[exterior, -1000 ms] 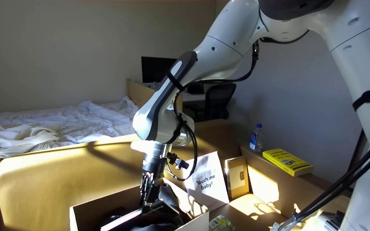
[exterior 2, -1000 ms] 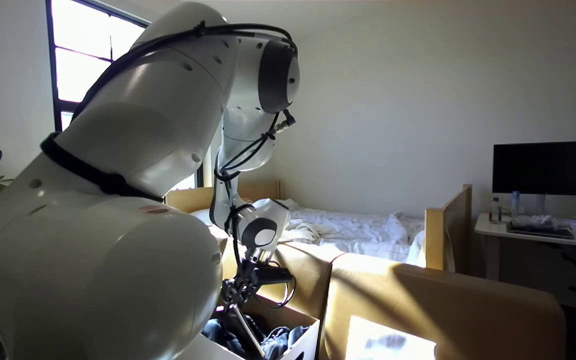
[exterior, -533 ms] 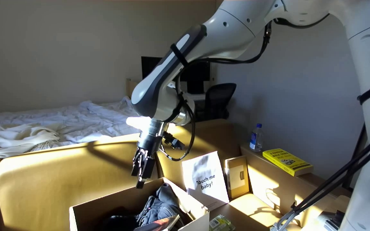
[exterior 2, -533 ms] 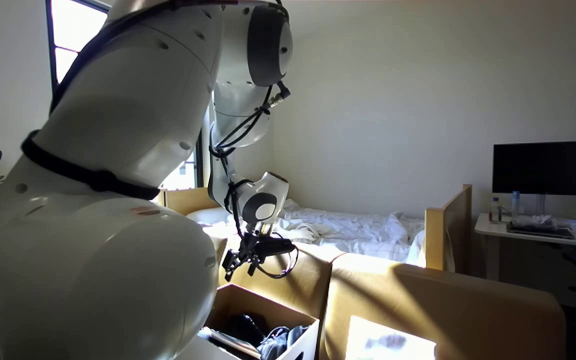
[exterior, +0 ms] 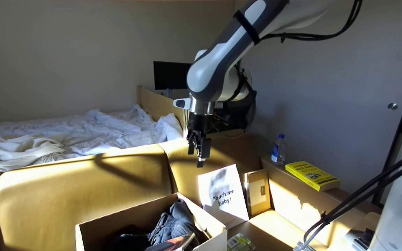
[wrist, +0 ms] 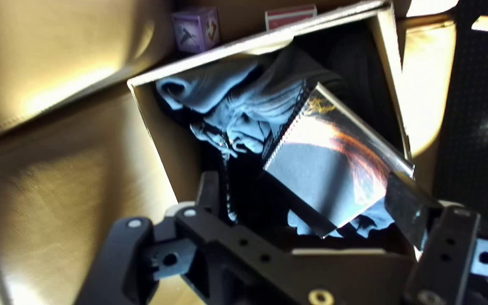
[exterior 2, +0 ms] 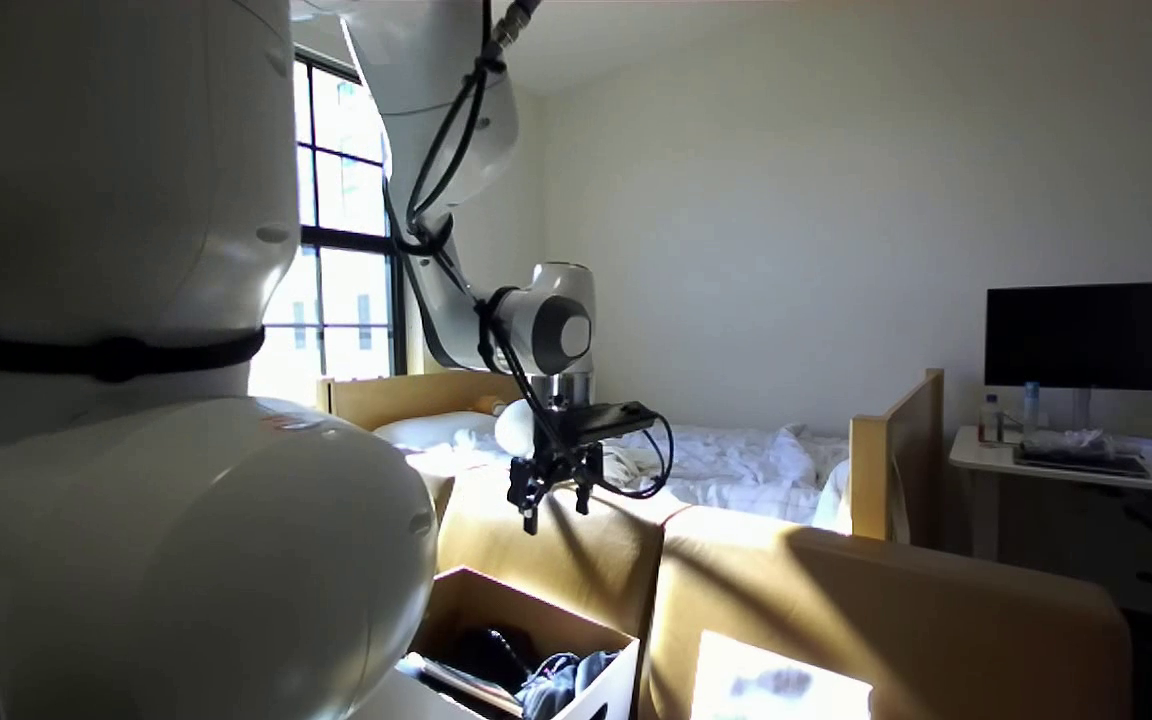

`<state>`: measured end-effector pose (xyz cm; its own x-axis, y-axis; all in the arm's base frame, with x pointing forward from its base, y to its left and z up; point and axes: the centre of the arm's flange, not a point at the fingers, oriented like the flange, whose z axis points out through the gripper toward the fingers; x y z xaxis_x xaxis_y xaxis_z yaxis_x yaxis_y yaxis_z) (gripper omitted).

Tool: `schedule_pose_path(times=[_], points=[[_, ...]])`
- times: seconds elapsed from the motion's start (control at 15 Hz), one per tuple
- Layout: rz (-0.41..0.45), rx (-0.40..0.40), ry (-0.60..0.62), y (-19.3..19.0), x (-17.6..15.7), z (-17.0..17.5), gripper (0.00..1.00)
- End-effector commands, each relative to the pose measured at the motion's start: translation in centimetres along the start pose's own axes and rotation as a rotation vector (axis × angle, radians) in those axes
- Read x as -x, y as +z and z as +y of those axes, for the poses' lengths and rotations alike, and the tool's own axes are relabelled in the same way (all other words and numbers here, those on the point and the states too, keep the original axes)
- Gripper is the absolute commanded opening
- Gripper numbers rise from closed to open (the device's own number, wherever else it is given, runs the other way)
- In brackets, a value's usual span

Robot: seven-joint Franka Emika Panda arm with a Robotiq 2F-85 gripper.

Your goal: Remove the books from the right armrest of the sofa and place them inside the white storage box

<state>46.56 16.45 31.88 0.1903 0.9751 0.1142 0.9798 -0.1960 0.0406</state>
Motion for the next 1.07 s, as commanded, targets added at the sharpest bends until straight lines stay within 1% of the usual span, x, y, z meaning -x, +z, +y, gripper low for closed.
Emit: schedule_pose_path(times=[0.0, 0.2, 0.33, 0.53, 0.6, 0.67, 0.73, 0.8, 0.87, 1.0], points=[[-0.168, 0.058, 0.102, -4.8, 7.4, -2.5, 1.00], [-0.272, 0.115, 0.223, -6.3, 14.6, -2.1, 1.00], [-0.343, 0.173, 0.290, -6.8, 19.4, -1.8, 1.00], [-0.465, 0.237, 0.390, -7.2, 24.7, -1.7, 1.00], [-0.510, 0.251, 0.424, -7.5, 25.4, -1.6, 1.00], [-0.552, 0.253, 0.467, -8.2, 25.3, -1.4, 1.00], [-0.571, 0.268, 0.505, -9.6, 24.2, -1.1, 1.00], [-0.513, 0.238, 0.449, -8.1, 25.8, -1.0, 1.00], [-0.530, 0.246, 0.476, -8.6, 25.6, -0.9, 1.00], [-0.540, 0.261, 0.489, -9.4, 24.8, -0.7, 1.00]])
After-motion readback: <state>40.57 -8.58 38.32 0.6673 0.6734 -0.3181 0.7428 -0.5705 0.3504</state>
